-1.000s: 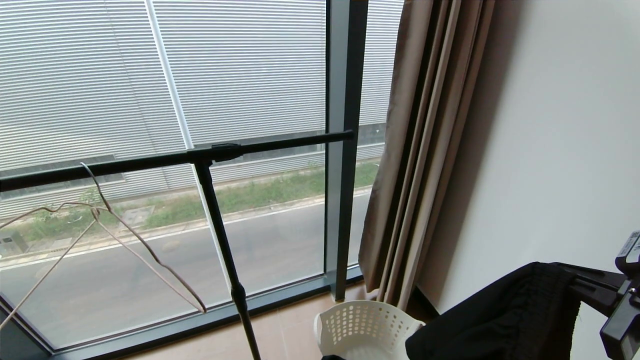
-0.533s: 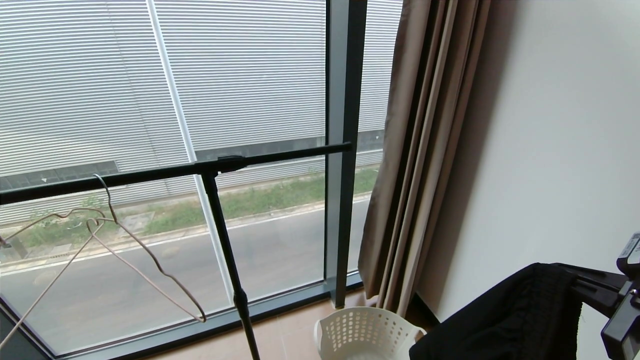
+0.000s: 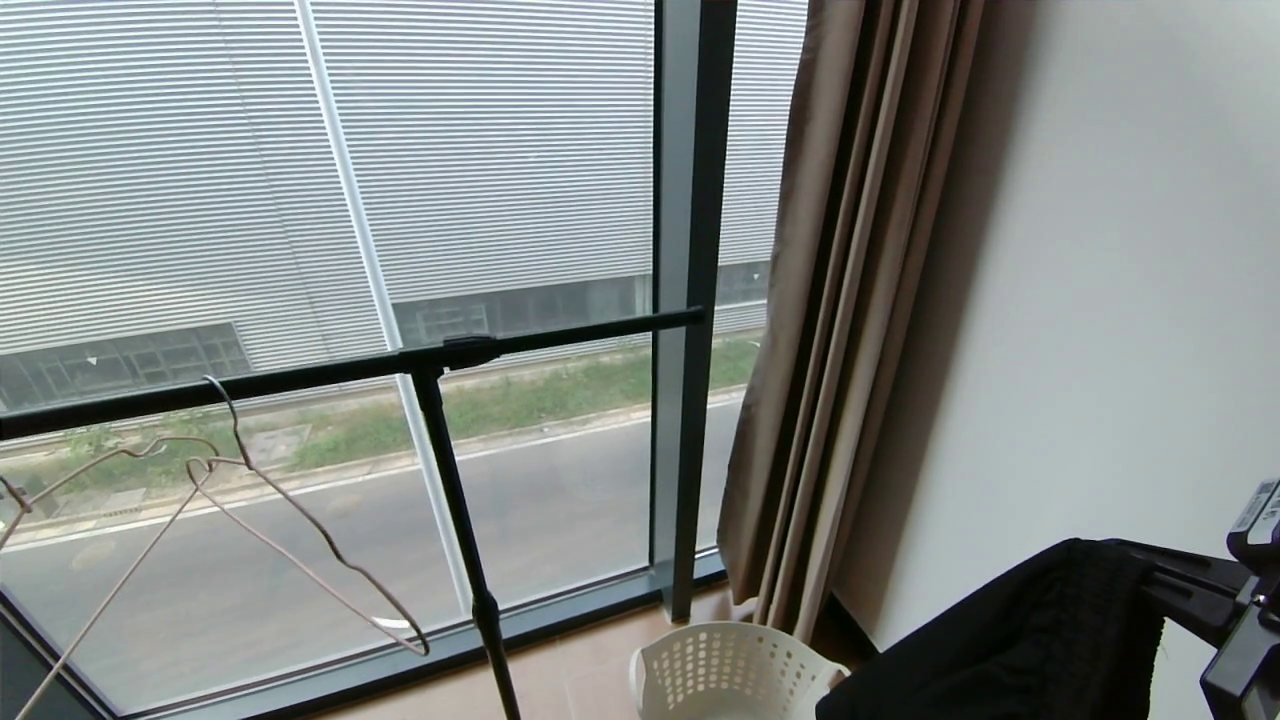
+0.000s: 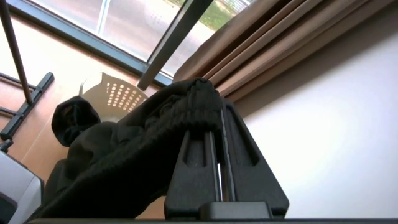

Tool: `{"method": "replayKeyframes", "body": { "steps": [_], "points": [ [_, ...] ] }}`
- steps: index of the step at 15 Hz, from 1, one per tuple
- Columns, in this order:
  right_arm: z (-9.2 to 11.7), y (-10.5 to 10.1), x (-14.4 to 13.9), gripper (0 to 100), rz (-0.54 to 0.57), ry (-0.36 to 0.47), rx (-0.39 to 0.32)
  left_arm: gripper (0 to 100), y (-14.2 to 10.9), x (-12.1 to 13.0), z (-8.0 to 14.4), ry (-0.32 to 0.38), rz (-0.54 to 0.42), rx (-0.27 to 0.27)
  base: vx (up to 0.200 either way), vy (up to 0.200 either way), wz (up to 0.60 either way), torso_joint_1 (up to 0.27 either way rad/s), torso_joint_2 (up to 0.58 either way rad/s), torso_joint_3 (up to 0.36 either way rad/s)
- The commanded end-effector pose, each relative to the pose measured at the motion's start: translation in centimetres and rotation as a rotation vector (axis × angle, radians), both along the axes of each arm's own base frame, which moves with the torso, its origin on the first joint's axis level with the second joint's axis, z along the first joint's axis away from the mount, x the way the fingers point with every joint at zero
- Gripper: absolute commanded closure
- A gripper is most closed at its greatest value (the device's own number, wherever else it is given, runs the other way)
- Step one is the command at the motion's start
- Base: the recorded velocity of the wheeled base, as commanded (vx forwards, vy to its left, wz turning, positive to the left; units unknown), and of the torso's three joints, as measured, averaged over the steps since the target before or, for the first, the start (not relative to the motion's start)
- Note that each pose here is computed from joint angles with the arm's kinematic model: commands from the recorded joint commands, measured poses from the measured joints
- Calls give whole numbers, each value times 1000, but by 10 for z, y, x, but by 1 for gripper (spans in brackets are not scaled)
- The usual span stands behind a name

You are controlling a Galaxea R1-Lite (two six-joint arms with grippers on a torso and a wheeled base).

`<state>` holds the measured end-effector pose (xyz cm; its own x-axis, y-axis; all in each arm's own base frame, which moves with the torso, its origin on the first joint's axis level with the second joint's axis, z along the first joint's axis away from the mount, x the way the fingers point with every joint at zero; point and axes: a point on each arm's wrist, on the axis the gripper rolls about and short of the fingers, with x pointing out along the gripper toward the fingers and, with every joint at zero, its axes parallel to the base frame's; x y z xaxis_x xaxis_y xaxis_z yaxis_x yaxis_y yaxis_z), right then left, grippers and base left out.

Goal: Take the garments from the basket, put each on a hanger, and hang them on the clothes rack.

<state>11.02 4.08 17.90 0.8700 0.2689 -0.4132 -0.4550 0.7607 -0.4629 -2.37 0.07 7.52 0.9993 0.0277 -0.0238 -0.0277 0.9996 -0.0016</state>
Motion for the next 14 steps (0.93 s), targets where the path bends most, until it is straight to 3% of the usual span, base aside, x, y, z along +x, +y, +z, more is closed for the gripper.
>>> {"method": "replayKeyframes", "body": {
  "steps": [1, 6, 14],
  "points": [
    [0, 1, 1, 100, 3, -8, 3, 0, 0, 0, 0, -1, 0, -1, 0, 0, 600, 2, -2, -2],
    [0, 0, 1, 100, 3, -10, 4, 0, 0, 0, 0, -1, 0, -2, 0, 0, 480, 7, 2, -3],
    [1, 1, 1, 100, 1, -15, 5, 0, 0, 0, 1, -2, -1, -5, 0, 200, 0, -1, 2, 1]
  ]
}}
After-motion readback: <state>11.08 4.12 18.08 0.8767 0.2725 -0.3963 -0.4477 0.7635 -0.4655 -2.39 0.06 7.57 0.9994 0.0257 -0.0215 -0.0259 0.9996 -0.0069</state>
